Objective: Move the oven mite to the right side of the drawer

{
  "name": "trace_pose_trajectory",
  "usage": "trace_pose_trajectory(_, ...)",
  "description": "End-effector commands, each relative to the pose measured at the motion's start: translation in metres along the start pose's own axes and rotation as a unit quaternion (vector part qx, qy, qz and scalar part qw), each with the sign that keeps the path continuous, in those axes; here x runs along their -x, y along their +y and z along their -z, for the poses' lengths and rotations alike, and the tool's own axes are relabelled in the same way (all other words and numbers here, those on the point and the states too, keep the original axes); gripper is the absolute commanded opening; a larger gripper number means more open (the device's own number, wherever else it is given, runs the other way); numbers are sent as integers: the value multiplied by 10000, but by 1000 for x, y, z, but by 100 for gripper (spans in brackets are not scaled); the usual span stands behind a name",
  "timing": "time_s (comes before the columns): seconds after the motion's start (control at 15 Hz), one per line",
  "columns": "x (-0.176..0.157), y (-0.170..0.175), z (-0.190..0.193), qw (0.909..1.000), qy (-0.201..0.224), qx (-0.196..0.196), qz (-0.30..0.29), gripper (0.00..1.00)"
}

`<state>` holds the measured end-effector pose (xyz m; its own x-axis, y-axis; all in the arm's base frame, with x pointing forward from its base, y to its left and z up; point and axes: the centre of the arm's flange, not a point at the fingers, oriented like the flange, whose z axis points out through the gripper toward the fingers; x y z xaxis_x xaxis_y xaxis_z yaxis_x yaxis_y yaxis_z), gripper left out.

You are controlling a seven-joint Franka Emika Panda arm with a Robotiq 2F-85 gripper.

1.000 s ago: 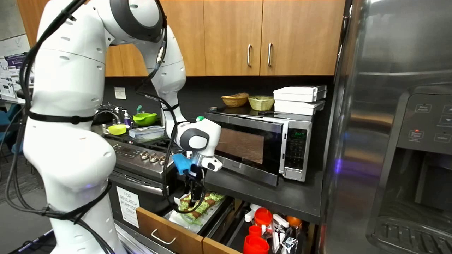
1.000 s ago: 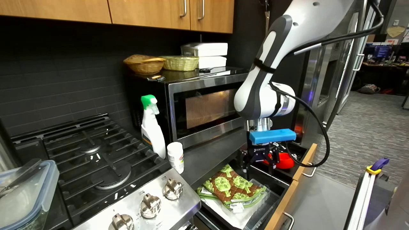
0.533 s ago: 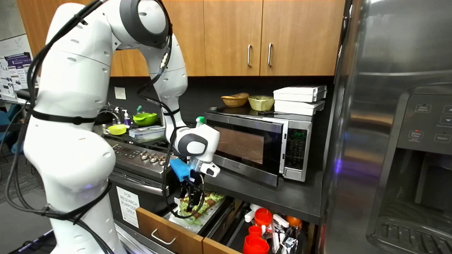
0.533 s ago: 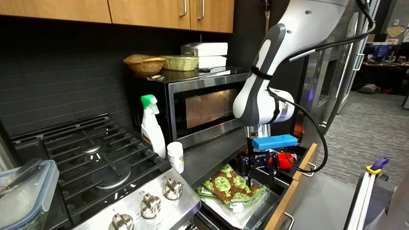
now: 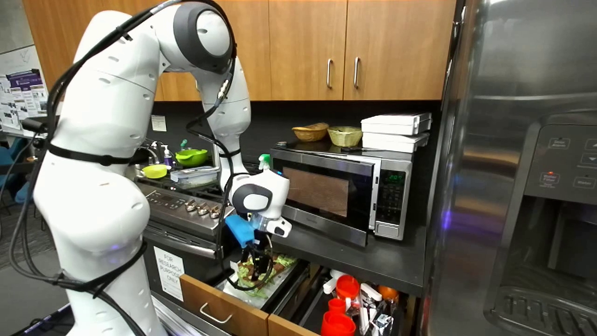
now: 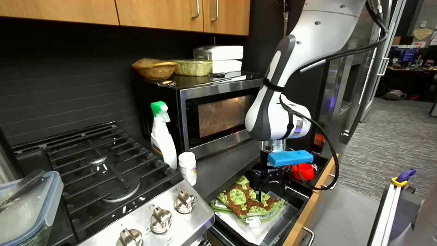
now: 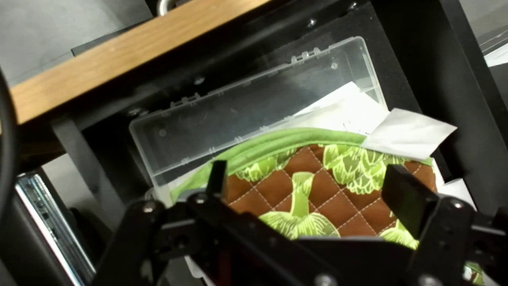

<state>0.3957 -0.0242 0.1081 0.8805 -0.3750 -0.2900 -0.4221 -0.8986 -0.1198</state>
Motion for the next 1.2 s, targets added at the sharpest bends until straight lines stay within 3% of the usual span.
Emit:
trace_pose_trajectory(0.0, -11, 8, -14, 9998, 167, -45, 81, 100)
trace_pose_trajectory(1.13, -39, 32, -38, 9995, 213, -224, 79, 100)
